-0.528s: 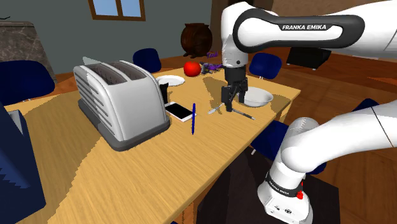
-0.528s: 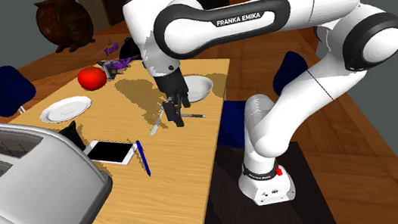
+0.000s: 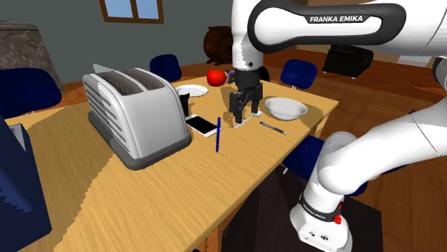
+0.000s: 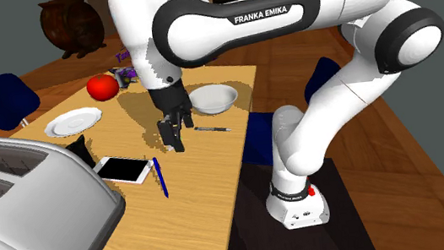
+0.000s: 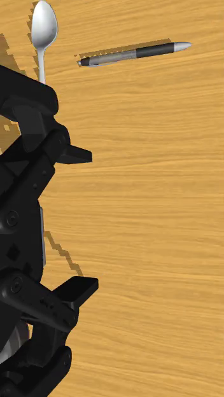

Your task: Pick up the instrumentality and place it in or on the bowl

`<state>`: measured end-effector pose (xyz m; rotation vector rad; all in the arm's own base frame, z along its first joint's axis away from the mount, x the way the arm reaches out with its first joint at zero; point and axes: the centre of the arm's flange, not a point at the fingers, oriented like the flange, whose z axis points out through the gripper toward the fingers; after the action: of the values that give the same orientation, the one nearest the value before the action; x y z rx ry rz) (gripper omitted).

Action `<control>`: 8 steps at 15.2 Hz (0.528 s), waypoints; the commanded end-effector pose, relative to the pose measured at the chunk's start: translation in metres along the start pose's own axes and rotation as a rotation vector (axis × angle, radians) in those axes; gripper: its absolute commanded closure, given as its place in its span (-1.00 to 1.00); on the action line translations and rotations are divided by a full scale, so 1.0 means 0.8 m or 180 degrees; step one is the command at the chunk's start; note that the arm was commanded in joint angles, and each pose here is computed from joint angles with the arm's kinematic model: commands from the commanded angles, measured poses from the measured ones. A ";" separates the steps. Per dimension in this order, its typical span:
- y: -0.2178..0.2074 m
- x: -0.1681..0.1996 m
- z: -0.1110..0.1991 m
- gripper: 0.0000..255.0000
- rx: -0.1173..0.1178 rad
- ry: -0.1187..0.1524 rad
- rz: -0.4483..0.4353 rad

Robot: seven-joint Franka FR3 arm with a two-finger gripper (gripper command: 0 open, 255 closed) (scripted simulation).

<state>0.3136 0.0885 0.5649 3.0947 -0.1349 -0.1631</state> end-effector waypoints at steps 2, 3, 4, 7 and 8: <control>-0.045 0.008 -0.015 -1.00 0.0021 0.0126 -0.0041; -0.059 0.012 -0.021 -1.00 0.0026 0.0168 -0.0055; -0.073 0.015 -0.026 -1.00 0.0032 0.0209 -0.0069; -0.115 0.024 -0.044 -1.00 0.0048 0.0333 -0.0110; -0.116 0.024 -0.045 -1.00 0.0048 0.0337 -0.0111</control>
<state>0.3419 0.1749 0.5921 3.1115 -0.0823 -0.0112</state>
